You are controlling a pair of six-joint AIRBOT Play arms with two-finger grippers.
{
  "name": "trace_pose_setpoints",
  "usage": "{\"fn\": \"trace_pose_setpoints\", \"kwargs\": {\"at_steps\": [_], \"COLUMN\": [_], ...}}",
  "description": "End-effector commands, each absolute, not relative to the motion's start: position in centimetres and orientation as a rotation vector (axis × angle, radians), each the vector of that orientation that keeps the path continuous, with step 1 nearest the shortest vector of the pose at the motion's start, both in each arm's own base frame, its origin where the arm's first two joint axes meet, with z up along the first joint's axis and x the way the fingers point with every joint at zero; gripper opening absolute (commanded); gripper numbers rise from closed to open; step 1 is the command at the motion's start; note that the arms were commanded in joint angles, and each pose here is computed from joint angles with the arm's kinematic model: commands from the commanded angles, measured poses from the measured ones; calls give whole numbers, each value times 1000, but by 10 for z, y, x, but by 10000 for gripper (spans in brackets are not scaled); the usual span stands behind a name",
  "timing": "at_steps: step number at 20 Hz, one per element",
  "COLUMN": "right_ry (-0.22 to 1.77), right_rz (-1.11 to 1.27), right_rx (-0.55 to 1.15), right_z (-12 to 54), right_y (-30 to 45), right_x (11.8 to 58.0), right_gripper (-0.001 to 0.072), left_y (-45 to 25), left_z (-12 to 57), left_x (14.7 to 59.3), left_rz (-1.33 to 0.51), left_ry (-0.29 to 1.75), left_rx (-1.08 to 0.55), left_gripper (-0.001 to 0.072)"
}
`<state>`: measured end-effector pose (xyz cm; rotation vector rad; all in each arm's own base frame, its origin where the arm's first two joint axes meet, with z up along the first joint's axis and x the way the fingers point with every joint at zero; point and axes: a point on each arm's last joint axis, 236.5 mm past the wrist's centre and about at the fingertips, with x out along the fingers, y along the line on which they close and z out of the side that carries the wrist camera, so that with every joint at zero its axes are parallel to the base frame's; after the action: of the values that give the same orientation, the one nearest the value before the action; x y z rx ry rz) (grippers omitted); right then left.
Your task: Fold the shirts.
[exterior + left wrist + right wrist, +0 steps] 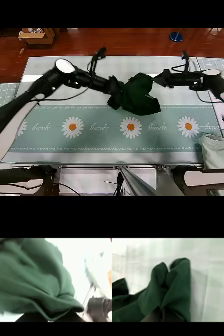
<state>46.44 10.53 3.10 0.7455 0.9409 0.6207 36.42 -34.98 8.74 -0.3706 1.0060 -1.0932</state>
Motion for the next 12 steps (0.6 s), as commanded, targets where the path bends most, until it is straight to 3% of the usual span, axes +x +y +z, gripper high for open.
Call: {"fn": "trace_pose_setpoints", "kwargs": {"at_steps": [1, 7, 12], "right_ry": [771, 373, 130], "right_rz": [645, 546, 530], "right_rx": [666, 468, 353], "right_z": [111, 265, 357], "right_y": [89, 61, 75], "right_x": [454, 410, 341], "right_gripper": [16, 16, 16], "left_y": [-320, -260, -245], "left_z": [180, 313, 372], "left_x": [377, 338, 279], "left_rz": [-1081, -1026, -1039], "left_ry": [768, 433, 318], "left_rx": [-318, -243, -256], "left_gripper": [38, 38, 38]}}
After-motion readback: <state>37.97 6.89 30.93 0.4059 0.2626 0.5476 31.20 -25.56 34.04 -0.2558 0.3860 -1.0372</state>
